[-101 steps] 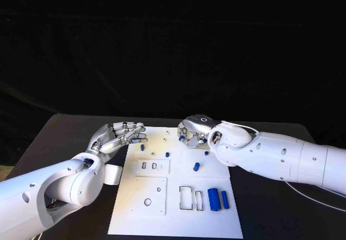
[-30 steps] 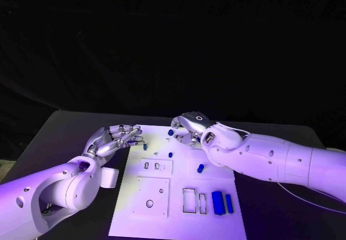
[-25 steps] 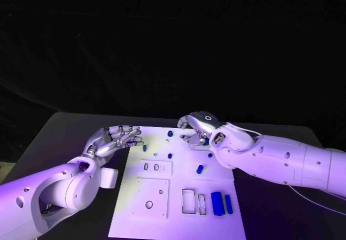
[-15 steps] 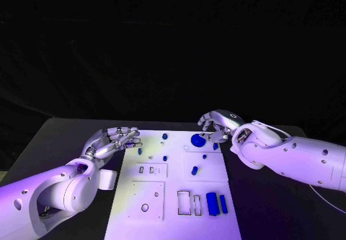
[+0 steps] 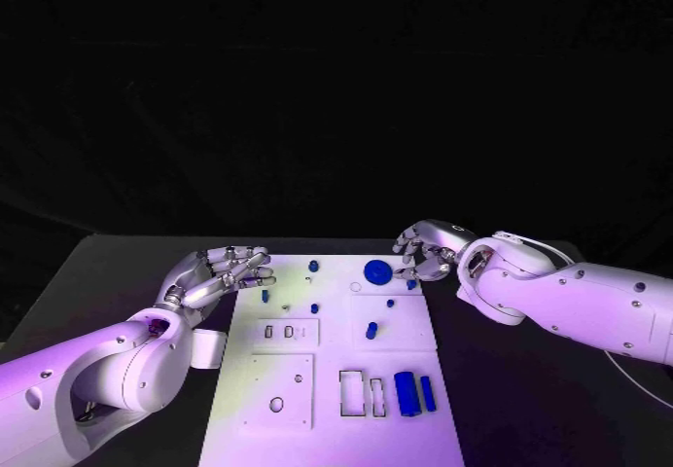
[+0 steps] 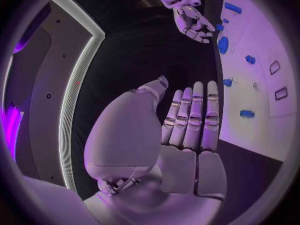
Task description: Assemble the parts on the task board
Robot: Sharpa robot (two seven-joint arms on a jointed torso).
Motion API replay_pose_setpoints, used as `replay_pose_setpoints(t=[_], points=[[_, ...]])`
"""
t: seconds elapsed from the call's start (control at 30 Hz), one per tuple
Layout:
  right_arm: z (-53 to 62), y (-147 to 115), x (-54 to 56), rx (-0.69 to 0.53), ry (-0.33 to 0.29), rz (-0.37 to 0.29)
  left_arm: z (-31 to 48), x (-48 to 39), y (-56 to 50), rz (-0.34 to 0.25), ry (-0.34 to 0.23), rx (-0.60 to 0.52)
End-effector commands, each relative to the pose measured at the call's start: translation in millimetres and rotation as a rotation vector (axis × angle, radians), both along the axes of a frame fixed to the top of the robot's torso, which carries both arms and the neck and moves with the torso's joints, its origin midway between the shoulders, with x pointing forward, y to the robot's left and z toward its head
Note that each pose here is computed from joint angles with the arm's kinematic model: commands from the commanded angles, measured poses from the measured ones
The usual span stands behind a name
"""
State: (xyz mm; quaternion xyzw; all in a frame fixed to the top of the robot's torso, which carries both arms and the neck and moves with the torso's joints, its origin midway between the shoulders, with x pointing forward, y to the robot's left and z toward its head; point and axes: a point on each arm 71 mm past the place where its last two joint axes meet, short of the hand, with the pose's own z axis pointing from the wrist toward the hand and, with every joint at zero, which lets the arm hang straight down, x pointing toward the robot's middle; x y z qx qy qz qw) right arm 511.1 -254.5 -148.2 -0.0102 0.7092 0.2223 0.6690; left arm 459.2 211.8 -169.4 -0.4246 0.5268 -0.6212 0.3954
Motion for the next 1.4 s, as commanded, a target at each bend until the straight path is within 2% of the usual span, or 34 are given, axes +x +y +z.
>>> replay_pose_setpoints(t=[0.03, 0.43, 0.87, 1.4], points=[[-5.4, 6, 1.9, -0.036, 0.042, 0.014, 1.1, -0.6, -2.3, -0.021, -0.002, -0.014], [-9.1, 22, 12.4, -0.039, 0.013, 0.022, 1.7, -1.7, -4.5, -0.029, -0.003, -0.018], [-17.4, 32, 18.9, -0.07, 0.048, 0.025, 1.6, -1.8, -4.0, -0.031, 0.0, -0.017], [-20.5, 30, 22.2, -0.08, 0.059, 0.006, 1.4, -1.8, -3.0, -0.031, 0.003, -0.015]])
